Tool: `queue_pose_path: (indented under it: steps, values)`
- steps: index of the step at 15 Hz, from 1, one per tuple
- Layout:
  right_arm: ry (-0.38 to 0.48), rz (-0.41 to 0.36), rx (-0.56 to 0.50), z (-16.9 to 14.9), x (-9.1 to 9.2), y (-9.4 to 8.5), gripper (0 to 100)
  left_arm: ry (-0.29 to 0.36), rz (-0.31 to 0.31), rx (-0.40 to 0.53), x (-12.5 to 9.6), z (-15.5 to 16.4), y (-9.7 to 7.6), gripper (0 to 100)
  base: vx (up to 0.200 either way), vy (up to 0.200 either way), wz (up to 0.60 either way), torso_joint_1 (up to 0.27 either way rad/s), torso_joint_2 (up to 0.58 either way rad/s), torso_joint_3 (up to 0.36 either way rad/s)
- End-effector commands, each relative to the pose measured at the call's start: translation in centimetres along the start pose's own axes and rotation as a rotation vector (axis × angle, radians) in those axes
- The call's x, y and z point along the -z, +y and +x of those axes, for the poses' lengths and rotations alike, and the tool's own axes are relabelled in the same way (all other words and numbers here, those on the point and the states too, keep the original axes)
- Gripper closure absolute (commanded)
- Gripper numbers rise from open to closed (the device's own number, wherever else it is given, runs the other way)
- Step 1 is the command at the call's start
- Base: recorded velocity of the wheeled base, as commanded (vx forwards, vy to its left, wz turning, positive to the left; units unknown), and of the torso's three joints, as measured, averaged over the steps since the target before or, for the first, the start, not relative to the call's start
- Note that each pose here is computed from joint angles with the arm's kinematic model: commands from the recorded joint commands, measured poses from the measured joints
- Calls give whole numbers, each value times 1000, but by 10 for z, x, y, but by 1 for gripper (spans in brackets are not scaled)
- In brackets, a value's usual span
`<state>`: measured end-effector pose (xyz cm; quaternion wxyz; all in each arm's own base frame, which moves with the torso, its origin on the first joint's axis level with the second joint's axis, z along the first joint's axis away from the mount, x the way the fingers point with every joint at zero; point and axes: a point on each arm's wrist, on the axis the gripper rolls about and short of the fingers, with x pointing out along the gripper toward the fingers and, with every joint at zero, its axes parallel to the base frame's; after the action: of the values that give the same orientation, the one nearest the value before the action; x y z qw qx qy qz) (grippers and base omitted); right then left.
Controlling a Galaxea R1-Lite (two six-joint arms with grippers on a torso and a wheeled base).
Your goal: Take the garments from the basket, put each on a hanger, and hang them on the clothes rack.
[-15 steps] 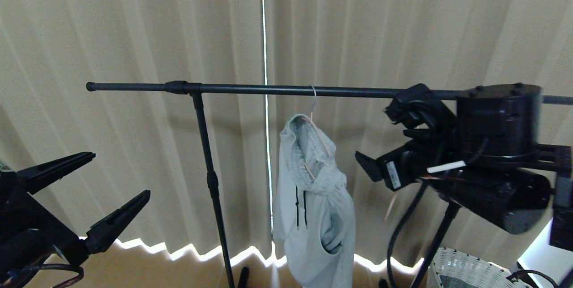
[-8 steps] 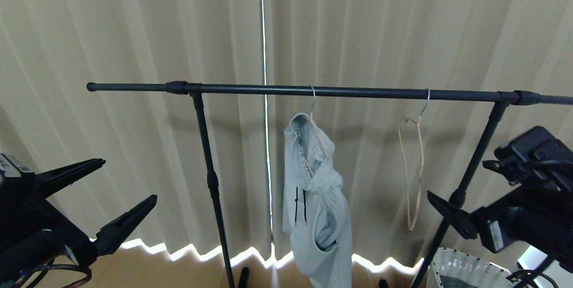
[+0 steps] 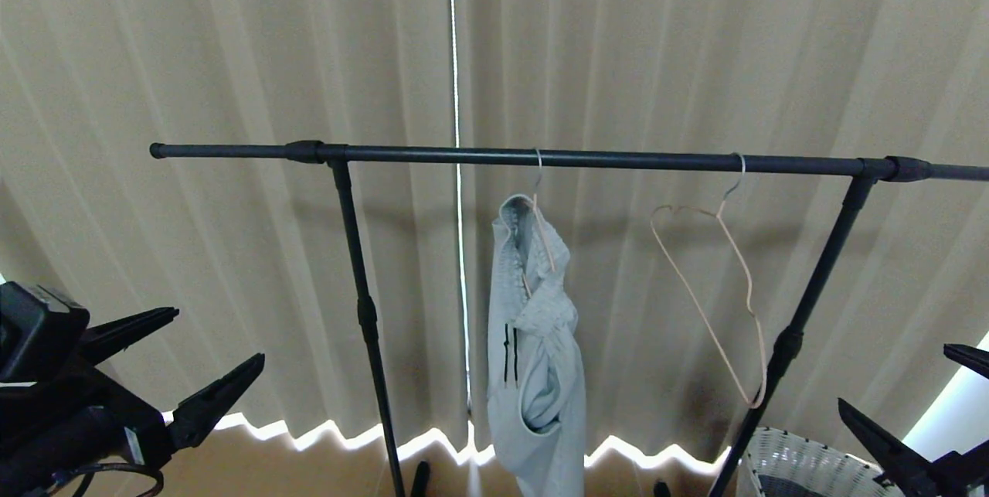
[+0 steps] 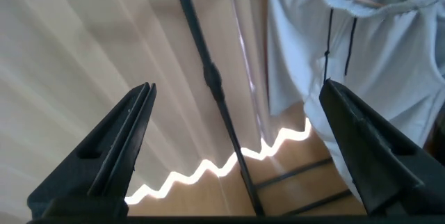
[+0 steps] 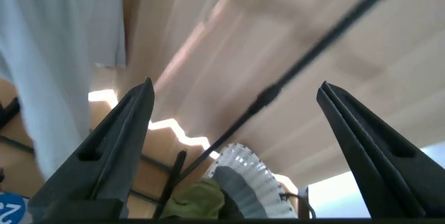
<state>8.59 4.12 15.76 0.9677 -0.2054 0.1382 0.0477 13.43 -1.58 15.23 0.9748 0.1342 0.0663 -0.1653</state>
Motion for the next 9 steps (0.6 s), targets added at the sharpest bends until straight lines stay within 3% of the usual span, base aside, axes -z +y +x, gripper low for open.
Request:
queue_pose_path:
  steps: [1, 4, 7, 9]
  values:
    - [-1, 21, 3, -4, 6, -1, 0, 8, -3, -14, 3, -3, 1, 0, 0, 0, 0, 0, 0, 0]
    - [66, 95, -7, 14, 0, 7, 0, 40, -13, -8, 12, -6, -2, 0, 0, 0, 0, 0, 0, 0]
    - [120, 113, -16, 23, 3, 13, 0, 32, -12, -10, 14, -12, -4, 0, 0, 0, 0, 0, 0, 0]
    - [143, 125, -19, 29, 3, 16, 0, 39, -15, -3, 17, -13, -6, 0, -200, 0, 0, 2, 0, 2]
